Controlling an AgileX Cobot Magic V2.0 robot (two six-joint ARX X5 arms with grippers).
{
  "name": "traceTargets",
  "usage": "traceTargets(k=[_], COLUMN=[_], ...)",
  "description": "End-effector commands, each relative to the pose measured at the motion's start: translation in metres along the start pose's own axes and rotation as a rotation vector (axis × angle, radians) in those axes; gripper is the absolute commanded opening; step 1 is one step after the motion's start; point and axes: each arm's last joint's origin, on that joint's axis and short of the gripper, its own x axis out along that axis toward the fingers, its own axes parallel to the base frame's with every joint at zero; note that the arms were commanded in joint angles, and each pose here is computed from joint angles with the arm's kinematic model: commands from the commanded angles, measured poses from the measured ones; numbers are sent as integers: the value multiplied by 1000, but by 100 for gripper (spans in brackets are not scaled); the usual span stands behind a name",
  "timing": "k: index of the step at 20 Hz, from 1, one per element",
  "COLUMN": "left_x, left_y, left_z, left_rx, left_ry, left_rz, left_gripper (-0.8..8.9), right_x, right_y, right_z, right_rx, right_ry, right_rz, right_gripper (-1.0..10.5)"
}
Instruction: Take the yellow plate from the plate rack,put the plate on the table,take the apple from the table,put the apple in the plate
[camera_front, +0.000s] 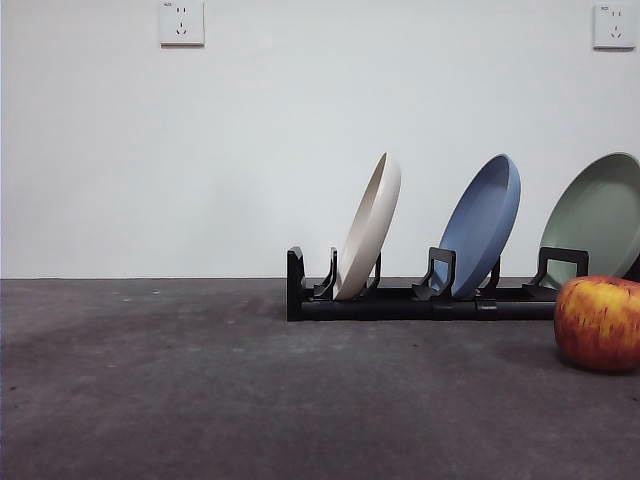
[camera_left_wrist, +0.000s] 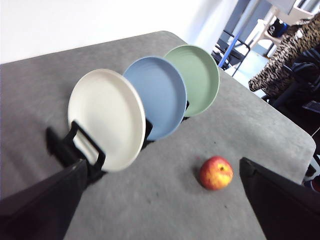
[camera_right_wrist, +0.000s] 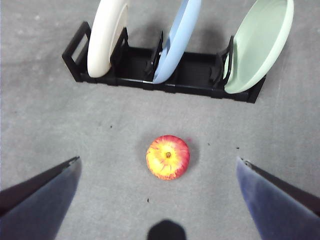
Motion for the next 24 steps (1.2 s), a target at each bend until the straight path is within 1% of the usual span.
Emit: traceTargets(k=[1, 3, 5, 7, 10, 12, 15, 17, 21, 22, 24], left_x=[49, 91, 133, 169, 211, 228, 248, 259, 273, 274, 275], left_y=[6, 10, 15, 21, 31, 38, 45, 46, 43, 40, 38], left_z=[15, 22, 21, 14, -2, -12, -23, -30, -40, -40, -40], left_rx=[5, 7, 11, 14, -22, -43, -44, -38, -26, -22, -13], left_ry=[52, 94, 124, 140, 148, 151, 150, 150, 159, 159, 154], left_rz=[-29, -62, -88, -97, -93, -85, -67, -30, 12, 14, 8], left_gripper=[606, 606, 606, 605, 605, 594, 594, 594, 585, 511, 308], right_x=[2, 4, 4, 4, 4, 4, 4, 4, 4, 5, 6], right_y=[0, 0, 0, 0, 0, 0, 0, 0, 0, 0, 0], right_z=[2, 2, 2, 2, 2, 2, 2, 2, 2, 2, 3], right_rx=[-3, -3, -3, -2, 2, 2, 2, 2, 8, 9, 9], right_ry=[2, 7, 9, 9, 10, 10, 10, 10, 10, 13, 18], right_rz=[2, 1, 1, 1, 1, 1, 1, 1, 1, 1, 0], right_gripper=[541, 541, 540, 540, 540, 540, 540, 539, 536, 536, 536])
